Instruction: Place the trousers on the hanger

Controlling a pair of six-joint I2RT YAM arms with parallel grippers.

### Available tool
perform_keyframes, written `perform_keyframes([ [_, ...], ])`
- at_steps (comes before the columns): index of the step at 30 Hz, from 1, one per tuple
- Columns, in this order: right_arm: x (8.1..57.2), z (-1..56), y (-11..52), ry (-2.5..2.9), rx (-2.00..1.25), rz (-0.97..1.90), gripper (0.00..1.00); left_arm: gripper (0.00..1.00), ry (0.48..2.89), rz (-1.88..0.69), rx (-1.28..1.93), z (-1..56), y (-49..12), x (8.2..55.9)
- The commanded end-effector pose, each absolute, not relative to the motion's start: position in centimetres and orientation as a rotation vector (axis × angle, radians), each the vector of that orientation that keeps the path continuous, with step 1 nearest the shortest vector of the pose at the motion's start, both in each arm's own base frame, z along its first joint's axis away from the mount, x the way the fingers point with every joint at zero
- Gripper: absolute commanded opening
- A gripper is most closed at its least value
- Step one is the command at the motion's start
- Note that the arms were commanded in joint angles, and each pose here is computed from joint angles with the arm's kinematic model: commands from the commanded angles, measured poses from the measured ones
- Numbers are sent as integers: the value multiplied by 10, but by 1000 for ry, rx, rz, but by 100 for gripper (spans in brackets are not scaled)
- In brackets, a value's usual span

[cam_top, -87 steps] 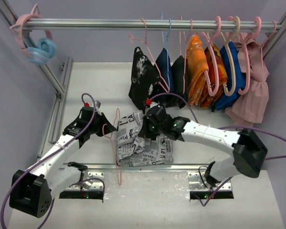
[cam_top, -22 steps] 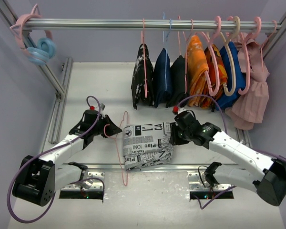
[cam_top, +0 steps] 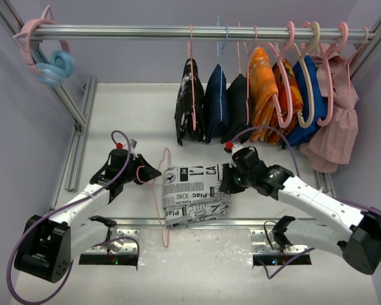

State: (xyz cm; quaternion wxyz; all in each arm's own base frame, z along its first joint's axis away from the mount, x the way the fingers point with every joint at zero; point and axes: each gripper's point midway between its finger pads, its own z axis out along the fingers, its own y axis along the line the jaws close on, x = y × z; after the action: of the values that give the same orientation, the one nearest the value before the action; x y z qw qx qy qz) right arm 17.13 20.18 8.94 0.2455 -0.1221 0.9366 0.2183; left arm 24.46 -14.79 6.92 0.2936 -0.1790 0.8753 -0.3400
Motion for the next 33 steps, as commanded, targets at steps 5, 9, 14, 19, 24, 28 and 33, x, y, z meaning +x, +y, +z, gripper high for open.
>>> perform_keyframes([
  [5,225,92,198,2520,-360,286,18,0,2309,-818,-473,63,-135,249],
  [9,244,41,198,2567,-281,178,16,0,2302,-835,-465,67,-136,246],
  [14,226,-25,206,2715,-316,197,18,0,2303,-857,-460,66,-137,239],
  [19,231,7,216,2633,-333,267,27,0,2321,-850,-453,61,-137,237],
  [24,226,74,226,2508,-374,364,40,0,2312,-870,-450,62,-138,234],
  [28,206,85,239,2473,-429,497,46,0,2294,-895,-454,65,-140,233],
  [33,171,37,245,2565,-466,577,31,0,2279,-888,-451,73,-139,236],
])
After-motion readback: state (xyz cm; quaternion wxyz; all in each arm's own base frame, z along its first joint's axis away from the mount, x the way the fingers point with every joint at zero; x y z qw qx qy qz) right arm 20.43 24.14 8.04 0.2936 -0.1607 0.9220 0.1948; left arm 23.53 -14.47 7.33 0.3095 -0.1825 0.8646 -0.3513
